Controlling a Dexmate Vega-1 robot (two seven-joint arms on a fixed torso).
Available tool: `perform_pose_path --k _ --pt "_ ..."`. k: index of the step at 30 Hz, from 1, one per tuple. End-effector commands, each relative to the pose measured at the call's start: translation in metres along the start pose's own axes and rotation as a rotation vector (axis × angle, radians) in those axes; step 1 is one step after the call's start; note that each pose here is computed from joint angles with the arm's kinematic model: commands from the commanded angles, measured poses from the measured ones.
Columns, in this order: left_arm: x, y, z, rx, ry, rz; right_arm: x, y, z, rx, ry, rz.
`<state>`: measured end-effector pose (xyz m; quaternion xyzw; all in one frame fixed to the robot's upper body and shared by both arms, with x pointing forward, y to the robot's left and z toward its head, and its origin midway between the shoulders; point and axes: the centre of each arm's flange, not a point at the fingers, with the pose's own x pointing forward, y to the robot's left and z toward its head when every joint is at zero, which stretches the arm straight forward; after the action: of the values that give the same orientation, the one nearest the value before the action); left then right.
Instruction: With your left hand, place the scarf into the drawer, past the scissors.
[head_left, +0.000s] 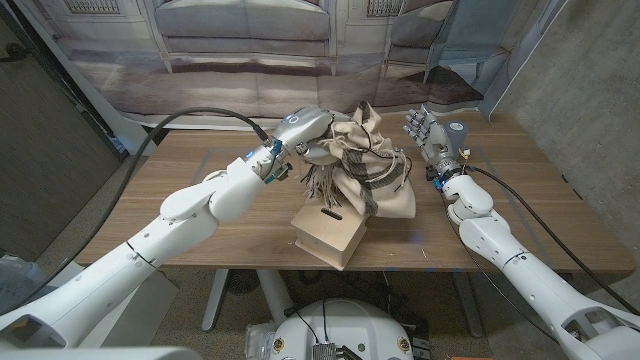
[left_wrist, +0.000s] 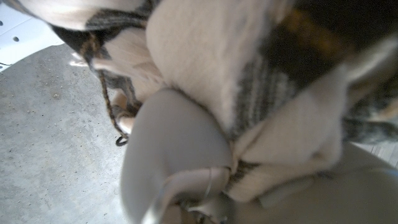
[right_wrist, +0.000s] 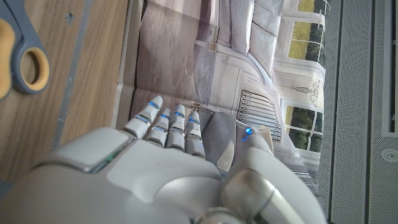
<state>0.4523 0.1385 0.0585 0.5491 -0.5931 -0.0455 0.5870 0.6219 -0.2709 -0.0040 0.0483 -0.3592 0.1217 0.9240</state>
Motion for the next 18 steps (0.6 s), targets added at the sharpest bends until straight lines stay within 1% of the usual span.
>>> perform_pose_path --k 1,5,9,14,18 --pt "-0.003 -0.009 0.002 -0.015 0.012 -0.017 -0.005 -0.002 0.001 -0.005 0.0 0.002" --pt "-0.003 -0.013 0.002 -0.019 0.018 -0.036 -0.005 -0.002 0.0 -0.001 0.005 0.0" --pt "0.001 -0.019 0.001 -0.021 0.015 -0.056 -0.005 -0.003 0.0 0.006 0.006 -0.006" --pt "0.004 -0.026 0.003 0.012 0.01 -0.06 -0.006 -0.003 -0.001 0.003 0.005 0.002" --pt "0.006 -0.032 0.005 0.008 0.003 -0.085 -0.007 -0.004 -0.002 0.012 0.006 -0.007"
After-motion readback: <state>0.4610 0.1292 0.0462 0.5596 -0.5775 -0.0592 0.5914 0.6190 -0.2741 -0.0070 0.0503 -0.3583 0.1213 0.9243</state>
